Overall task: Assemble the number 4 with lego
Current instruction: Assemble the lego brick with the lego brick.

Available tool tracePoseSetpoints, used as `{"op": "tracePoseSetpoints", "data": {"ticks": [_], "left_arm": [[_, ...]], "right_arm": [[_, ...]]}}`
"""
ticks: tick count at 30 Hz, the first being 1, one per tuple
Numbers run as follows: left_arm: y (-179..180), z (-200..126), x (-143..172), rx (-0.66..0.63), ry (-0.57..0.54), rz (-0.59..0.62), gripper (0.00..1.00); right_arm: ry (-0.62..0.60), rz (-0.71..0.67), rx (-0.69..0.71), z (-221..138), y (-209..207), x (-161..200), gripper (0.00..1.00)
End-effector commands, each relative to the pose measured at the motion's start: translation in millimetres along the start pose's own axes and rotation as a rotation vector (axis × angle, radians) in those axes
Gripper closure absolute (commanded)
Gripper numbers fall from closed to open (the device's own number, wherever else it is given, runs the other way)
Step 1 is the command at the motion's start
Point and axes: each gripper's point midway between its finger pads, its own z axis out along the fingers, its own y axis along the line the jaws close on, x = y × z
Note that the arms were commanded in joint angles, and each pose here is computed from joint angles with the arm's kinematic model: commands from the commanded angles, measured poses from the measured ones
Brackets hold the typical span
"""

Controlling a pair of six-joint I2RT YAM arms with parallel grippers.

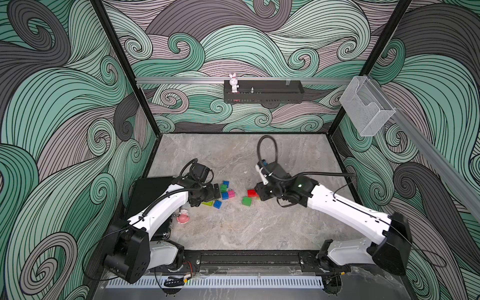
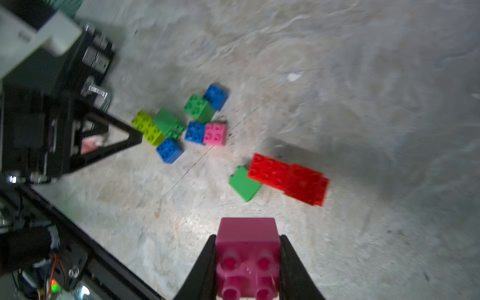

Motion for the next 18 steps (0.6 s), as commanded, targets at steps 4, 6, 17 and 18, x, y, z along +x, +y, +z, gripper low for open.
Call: {"op": "tracePoseSetpoints", "data": {"ticks": [4, 6, 17, 18], "left_arm": [[-57, 12, -1, 0.090, 0.066, 0.146, 0.01], [-70, 16, 0, 0.120, 0.088, 0.168, 0.02], [-91, 29, 2, 0.172, 0.136, 0.187, 0.01], [-92, 31, 2, 0.176, 0.142, 0.188, 0.01]], "right_arm": [[0.308, 0.040, 0.092, 8, -31, 31, 1.00], [0.367, 0.032, 0.100, 14, -29, 33, 1.00], [0.367, 0.015, 0.148, 41, -24, 16, 1.00], [0.362, 0.010, 0.158, 43, -25, 15, 1.00]]}}
